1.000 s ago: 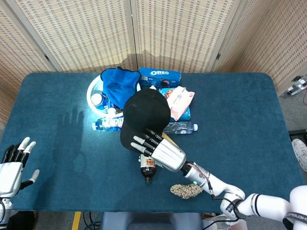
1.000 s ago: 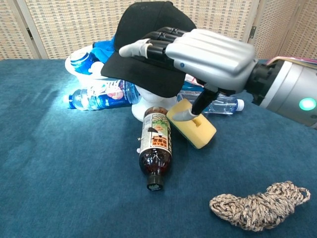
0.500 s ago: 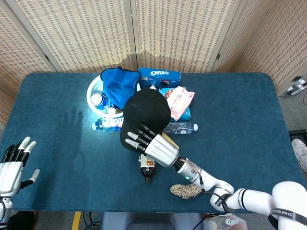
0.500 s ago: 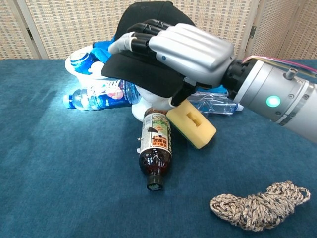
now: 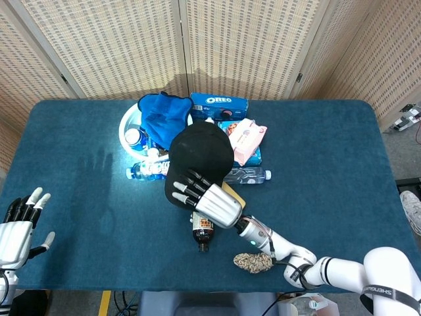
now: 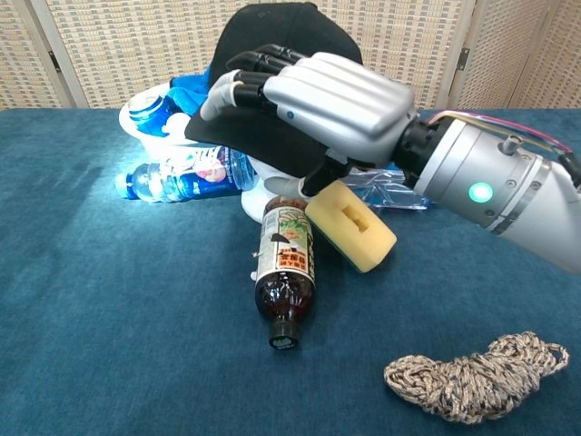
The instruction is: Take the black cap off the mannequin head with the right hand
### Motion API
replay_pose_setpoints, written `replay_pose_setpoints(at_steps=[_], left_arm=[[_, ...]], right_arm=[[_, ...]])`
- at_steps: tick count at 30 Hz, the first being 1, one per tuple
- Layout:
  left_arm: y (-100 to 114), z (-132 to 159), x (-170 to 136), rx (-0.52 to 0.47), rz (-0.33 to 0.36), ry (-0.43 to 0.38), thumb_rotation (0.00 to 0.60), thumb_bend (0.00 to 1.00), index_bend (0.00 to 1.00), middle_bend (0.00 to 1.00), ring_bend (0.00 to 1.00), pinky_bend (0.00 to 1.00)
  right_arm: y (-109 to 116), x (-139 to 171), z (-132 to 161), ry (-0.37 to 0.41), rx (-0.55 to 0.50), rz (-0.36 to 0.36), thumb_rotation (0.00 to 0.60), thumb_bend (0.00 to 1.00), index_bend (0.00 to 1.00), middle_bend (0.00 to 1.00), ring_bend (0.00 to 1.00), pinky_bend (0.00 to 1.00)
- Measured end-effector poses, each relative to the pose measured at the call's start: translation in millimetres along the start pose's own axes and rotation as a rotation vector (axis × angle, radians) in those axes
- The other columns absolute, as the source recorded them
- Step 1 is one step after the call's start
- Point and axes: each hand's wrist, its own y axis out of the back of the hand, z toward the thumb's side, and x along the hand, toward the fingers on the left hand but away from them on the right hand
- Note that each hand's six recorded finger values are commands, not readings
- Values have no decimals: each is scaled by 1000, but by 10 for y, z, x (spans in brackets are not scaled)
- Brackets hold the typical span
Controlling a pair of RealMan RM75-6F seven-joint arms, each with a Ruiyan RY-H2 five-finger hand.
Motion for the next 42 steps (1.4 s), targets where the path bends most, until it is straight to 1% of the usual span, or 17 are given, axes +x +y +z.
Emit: replay_pose_setpoints(at_steps=[3, 8, 14, 19, 23, 25, 30, 32, 37, 42], left_arm=[[-4, 3, 6, -1, -1, 0, 600, 293, 0, 0, 0, 0], [25, -7, -1, 2, 6, 2, 600, 293, 0, 0, 0, 0], [27, -10, -18, 2, 6, 5, 600, 293, 0, 0, 0, 0], [15, -11, -15, 2, 2, 5, 600, 293, 0, 0, 0, 0], [11, -10, -2, 3, 1, 4, 600, 292, 0, 0, 0, 0], [8, -12, 2, 3, 0, 5, 600, 293, 0, 0, 0, 0], [-5, -20, 8, 2, -3, 8, 600, 293, 0, 0, 0, 0], [-6, -22, 8, 1, -3, 8, 600, 293, 0, 0, 0, 0], [-8, -22, 11, 1, -4, 7, 600, 293, 0, 0, 0, 0], [-5, -18, 15, 1, -3, 5, 600, 292, 0, 0, 0, 0]], right_arm=[[-8, -21, -2, -2, -3, -3, 600, 357, 231, 169, 0, 0], [5, -54, -11, -9, -9, -19, 600, 483, 245, 178, 8, 0], [19, -75, -8, -11, -12, -31, 600, 571, 254, 184, 15, 0], [40, -85, -16, -17, -14, -47, 600, 572, 332, 220, 31, 0], [62, -106, -25, -22, -24, -65, 600, 572, 462, 275, 55, 0], [75, -125, -36, -25, -23, -73, 600, 572, 510, 293, 66, 0], [122, -183, -57, -33, -20, -100, 600, 572, 581, 329, 94, 0], [139, -201, -67, -37, -17, -112, 600, 572, 629, 349, 108, 0], [184, -233, -82, -41, -11, -142, 600, 572, 681, 377, 130, 0], [273, -309, -134, -51, 0, -188, 600, 572, 698, 394, 145, 0]])
